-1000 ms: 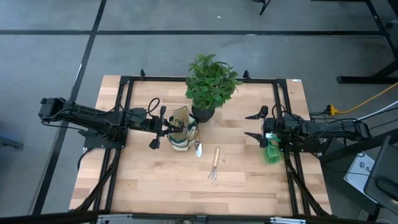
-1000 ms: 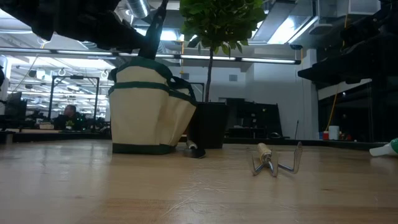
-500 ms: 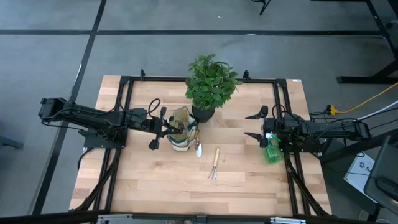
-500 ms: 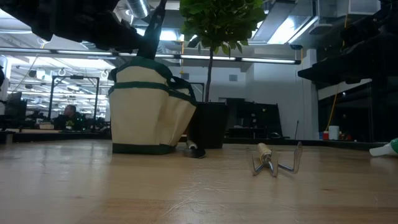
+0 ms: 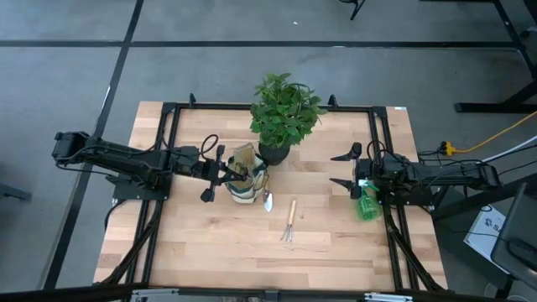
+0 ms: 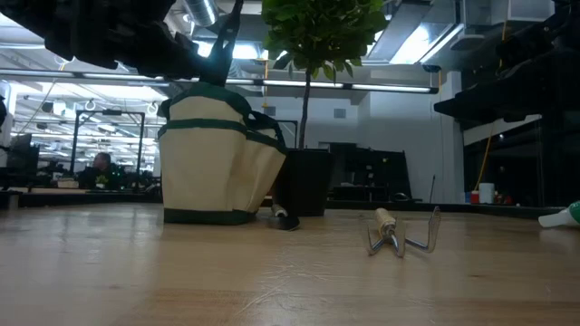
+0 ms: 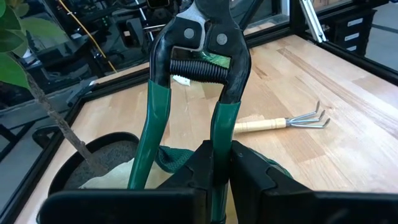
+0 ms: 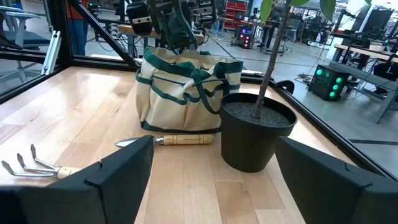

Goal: Pick & Place Garden tools in Gardening bag
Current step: Put the green shears into the white bag

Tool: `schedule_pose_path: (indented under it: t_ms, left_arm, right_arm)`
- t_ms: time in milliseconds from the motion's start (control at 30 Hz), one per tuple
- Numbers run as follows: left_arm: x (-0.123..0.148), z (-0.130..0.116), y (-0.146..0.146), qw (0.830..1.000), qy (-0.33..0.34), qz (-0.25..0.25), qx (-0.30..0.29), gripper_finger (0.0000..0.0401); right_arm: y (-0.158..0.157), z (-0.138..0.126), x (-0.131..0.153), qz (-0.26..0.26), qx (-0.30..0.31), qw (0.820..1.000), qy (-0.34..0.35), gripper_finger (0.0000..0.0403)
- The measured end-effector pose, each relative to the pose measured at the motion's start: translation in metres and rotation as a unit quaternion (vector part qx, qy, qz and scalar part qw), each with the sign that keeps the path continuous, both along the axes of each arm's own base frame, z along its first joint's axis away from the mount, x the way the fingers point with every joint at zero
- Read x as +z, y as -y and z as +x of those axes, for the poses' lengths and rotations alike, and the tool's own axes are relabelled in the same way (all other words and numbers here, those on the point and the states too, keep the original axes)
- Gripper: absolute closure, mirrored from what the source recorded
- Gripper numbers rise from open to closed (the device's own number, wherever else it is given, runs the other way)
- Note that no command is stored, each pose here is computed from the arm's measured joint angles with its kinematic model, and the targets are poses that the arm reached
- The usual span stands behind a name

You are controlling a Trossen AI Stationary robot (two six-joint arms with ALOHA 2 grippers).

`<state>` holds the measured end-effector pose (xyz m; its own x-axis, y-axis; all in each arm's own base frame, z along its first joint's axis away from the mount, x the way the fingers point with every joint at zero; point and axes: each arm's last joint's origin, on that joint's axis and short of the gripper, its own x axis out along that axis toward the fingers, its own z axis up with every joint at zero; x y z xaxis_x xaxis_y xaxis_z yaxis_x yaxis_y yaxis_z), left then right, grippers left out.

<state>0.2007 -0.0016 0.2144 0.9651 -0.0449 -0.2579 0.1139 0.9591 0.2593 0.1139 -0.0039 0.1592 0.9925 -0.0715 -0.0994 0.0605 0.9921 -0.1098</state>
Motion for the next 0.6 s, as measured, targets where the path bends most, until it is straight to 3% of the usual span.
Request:
schedule_pose_path:
  t_ms: [267,600]
  left_arm:
    - [0.0000,0.0000,-0.0007,1.000,0.000,0.004,0.013,0.0349]
    - [-0.0001,0.0001,-0.0008,1.000,0.000,0.004,0.014,0.0353]
  right_arm:
    - [0.0000,0.0000,0.0000,0.000,0.000,1.000,0.000,0.0062]
    - [0.0000,0.0000,0.0001,0.000,0.000,1.000,0.000,0.0062]
